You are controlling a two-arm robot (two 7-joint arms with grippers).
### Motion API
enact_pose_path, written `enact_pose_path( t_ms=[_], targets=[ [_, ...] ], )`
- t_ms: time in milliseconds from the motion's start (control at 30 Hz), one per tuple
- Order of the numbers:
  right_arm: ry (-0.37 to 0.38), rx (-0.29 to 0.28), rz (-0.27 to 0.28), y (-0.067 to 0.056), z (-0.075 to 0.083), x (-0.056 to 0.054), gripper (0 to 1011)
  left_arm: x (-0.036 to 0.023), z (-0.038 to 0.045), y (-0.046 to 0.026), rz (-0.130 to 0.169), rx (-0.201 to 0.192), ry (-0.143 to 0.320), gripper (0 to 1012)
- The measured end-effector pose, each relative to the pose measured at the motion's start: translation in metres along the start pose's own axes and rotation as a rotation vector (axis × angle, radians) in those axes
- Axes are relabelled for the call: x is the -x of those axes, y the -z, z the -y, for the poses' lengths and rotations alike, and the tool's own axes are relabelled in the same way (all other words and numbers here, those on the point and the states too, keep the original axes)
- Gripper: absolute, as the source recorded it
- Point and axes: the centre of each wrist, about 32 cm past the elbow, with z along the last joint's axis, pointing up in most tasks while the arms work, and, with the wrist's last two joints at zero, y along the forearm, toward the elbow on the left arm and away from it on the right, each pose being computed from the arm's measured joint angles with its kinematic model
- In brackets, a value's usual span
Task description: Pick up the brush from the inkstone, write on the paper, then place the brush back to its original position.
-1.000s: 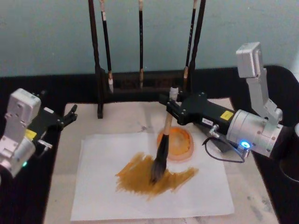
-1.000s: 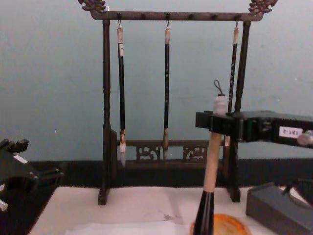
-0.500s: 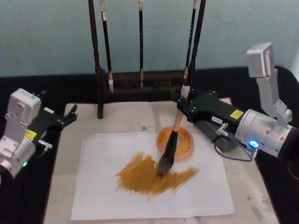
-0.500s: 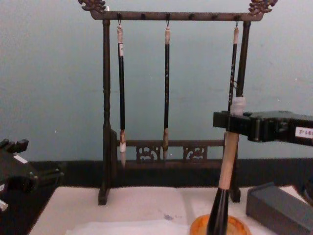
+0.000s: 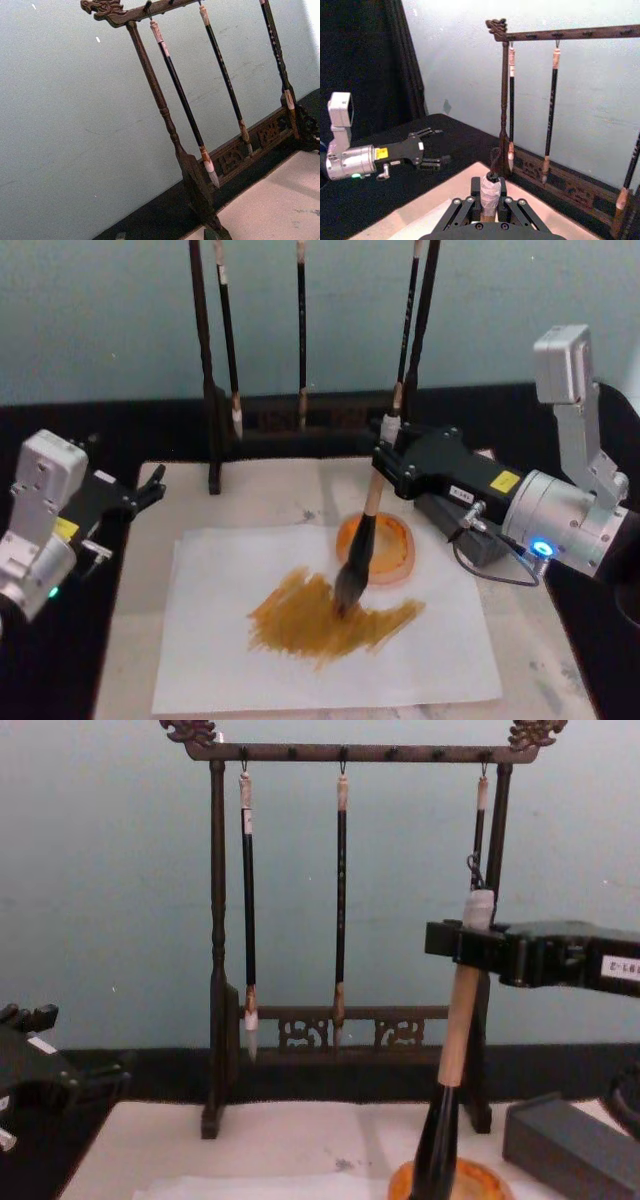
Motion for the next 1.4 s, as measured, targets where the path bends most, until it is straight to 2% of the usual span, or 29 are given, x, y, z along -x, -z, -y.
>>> enact_pose_path(
  t_ms=[467,1000,1400],
  targets=[
    [-0.038,-0.005,0.022,-0.007,-0.005,0.010,173,0.0000,0.0000,0.0000,0.000,0.000,0.000,1010],
    [-0.052,-0.011,0.033,-0.009,-0.008,0.012,173,0.0000,0.0000,0.0000,0.000,0.000,0.000,1010],
    [-0.046,-0.017,0.036,-0.009,-0.009,0.009,173,0.0000,0.0000,0.0000,0.000,0.000,0.000,1010]
  ],
)
